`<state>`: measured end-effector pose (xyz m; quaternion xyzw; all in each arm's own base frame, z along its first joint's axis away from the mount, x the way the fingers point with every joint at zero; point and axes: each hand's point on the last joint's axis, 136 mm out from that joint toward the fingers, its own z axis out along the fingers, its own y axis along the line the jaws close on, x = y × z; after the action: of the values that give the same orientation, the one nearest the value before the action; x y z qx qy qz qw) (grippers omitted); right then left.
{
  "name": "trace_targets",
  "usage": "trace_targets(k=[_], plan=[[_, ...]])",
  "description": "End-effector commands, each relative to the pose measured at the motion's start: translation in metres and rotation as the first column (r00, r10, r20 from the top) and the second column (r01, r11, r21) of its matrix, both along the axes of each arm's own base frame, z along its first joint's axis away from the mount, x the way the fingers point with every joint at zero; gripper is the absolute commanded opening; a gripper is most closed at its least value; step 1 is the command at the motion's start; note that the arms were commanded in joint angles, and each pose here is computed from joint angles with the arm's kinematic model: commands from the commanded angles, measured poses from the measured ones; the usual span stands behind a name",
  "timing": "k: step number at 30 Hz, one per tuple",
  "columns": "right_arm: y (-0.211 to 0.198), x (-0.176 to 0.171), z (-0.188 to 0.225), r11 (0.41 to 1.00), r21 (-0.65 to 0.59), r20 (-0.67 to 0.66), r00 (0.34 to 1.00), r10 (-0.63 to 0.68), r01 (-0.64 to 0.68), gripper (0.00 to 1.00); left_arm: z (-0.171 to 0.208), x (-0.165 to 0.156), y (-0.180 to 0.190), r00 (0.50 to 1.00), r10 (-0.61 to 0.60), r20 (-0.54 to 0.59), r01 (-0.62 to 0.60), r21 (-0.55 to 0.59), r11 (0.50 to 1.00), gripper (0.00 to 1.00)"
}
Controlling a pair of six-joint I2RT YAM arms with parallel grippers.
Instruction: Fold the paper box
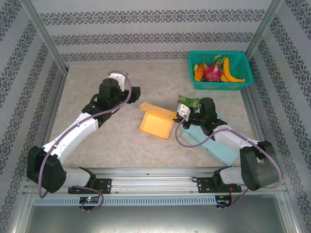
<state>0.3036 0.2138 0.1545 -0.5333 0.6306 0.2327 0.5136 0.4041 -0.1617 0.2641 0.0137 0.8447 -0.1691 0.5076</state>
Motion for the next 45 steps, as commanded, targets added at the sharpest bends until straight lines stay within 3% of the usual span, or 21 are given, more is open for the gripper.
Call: trace_targets(k=[1, 7, 15, 21, 28, 45], plan=[[0.005, 0.000, 0.003, 1.000, -0.008, 0.046, 0.999, 0.021, -0.021, 0.00, -0.024, 0.002, 0.010, 0.947, 0.182, -0.263, -0.240, -0.210, 0.948, 0.85], [0.007, -0.001, 0.001, 0.999, -0.022, 0.048, 0.999, 0.026, -0.025, 0.00, -0.031, 0.010, -0.025, 0.920, 0.079, -0.384, -0.228, -0.359, 0.905, 0.93], [0.014, 0.005, 0.001, 1.000, -0.030, 0.068, 0.998, 0.009, -0.007, 0.00, -0.065, -0.005, -0.033, 0.834, 0.168, -0.526, -0.336, -0.242, 0.910, 0.94], [0.026, 0.004, 0.006, 0.999, -0.024, 0.091, 0.995, 0.033, -0.031, 0.00, -0.078, -0.001, -0.036, 0.819, 0.172, -0.548, -0.330, -0.204, 0.922, 0.93], [0.027, 0.015, 0.007, 0.999, -0.032, 0.102, 0.995, 0.003, 0.000, 0.00, -0.107, -0.008, -0.047, 0.790, 0.122, -0.601, -0.330, -0.248, 0.911, 0.92], [0.035, 0.025, -0.012, 0.996, -0.090, 0.086, 0.996, -0.014, 0.022, 0.00, -0.115, -0.013, -0.084, 0.777, 0.018, -0.630, -0.279, -0.318, 0.906, 0.79]])
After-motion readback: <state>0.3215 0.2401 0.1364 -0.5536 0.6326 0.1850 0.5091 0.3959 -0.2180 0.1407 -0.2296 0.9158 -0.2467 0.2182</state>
